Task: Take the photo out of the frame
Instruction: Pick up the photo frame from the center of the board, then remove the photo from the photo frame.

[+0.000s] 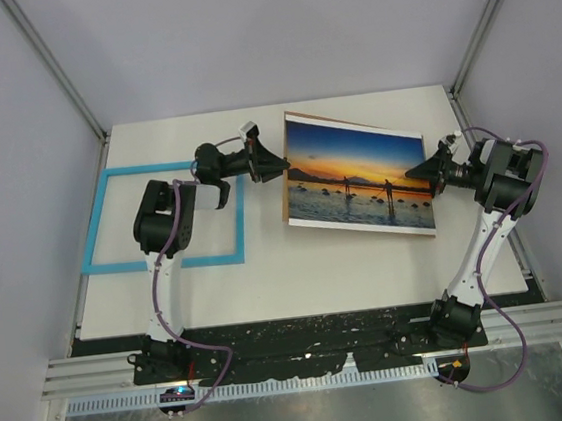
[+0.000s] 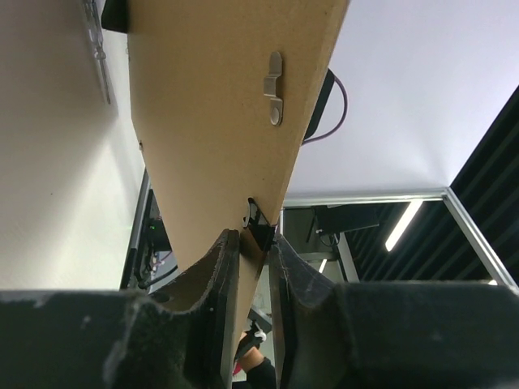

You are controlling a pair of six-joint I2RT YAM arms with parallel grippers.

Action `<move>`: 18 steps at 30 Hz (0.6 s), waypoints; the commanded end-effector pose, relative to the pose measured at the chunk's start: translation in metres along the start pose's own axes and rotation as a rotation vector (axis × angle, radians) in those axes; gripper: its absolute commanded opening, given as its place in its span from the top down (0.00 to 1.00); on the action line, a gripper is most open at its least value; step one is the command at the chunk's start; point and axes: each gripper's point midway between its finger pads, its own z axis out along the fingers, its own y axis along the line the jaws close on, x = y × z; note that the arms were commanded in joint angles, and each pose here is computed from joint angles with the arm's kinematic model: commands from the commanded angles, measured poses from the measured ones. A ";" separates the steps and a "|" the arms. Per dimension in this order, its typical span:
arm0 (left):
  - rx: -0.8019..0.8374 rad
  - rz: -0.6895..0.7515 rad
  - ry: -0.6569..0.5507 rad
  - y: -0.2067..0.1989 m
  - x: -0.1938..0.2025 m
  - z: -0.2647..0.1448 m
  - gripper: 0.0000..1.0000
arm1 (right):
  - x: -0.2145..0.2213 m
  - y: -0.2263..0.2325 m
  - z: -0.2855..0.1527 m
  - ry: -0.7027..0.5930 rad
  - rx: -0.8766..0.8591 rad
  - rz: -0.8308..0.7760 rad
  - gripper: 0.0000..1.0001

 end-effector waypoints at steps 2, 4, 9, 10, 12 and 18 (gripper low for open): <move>0.098 0.258 0.012 -0.049 0.008 -0.005 0.76 | -0.005 0.029 0.001 -0.066 -0.078 0.126 0.21; 0.099 0.258 0.010 -0.050 0.008 -0.005 0.76 | -0.005 0.028 0.001 -0.065 -0.077 0.129 0.21; 0.102 0.260 0.007 -0.053 0.008 -0.005 0.76 | -0.003 0.023 0.002 -0.062 -0.075 0.142 0.20; 0.103 0.261 0.004 -0.054 0.008 -0.006 0.77 | -0.003 0.022 0.002 -0.062 -0.075 0.148 0.20; 0.105 0.266 0.003 -0.056 0.008 -0.005 0.77 | -0.002 0.020 0.002 -0.064 -0.077 0.151 0.20; 0.110 0.273 0.002 -0.060 0.009 -0.005 0.87 | -0.002 0.020 0.002 -0.069 -0.081 0.151 0.20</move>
